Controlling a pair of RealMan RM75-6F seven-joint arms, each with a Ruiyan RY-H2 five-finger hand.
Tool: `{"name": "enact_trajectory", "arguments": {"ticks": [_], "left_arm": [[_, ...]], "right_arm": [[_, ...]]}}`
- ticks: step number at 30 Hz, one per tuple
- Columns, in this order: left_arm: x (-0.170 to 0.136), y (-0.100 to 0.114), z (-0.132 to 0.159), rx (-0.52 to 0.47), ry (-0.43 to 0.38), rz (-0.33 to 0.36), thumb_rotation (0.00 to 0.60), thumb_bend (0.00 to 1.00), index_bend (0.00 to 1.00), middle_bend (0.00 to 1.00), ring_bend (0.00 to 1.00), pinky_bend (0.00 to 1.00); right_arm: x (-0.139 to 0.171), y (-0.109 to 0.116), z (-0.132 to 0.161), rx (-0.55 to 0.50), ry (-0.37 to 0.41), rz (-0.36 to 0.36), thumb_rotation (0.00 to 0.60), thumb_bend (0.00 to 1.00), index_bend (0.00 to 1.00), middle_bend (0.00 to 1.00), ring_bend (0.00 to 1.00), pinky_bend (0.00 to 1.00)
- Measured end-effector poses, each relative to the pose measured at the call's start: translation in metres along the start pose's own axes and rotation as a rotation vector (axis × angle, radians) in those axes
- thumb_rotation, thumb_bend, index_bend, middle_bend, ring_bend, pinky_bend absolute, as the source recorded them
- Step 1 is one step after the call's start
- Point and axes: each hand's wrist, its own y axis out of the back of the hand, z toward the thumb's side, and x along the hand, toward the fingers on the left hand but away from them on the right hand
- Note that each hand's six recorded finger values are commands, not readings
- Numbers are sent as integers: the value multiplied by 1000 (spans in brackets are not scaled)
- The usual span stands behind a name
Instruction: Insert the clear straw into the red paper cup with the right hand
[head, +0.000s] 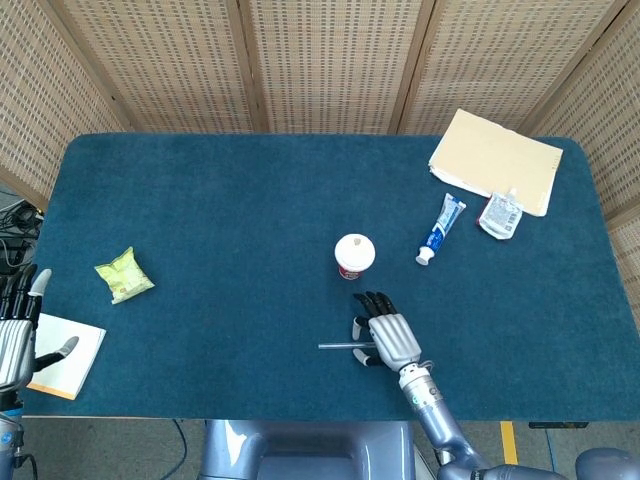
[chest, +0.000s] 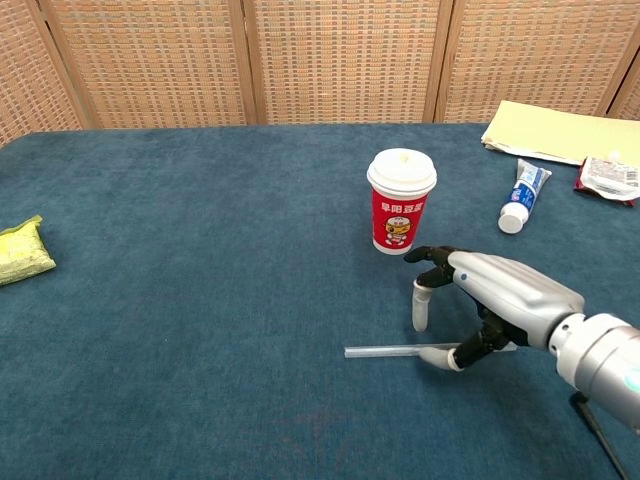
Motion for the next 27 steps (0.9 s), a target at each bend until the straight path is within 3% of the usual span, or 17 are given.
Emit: {"name": "enact_trajectory", "arguments": {"ticks": [21, 27], "left_arm": [[3, -6, -2, 0, 6, -24, 600, 0, 0, 0, 0, 0], [2, -6, -2, -1, 6, -25, 600, 0, 0, 0, 0, 0]], "right_arm": [[-11, -12, 0, 1, -15, 40, 600, 468, 592, 192, 0, 0], [-12, -15, 0, 4, -18, 55, 600, 518, 601, 200, 0, 0]]}}
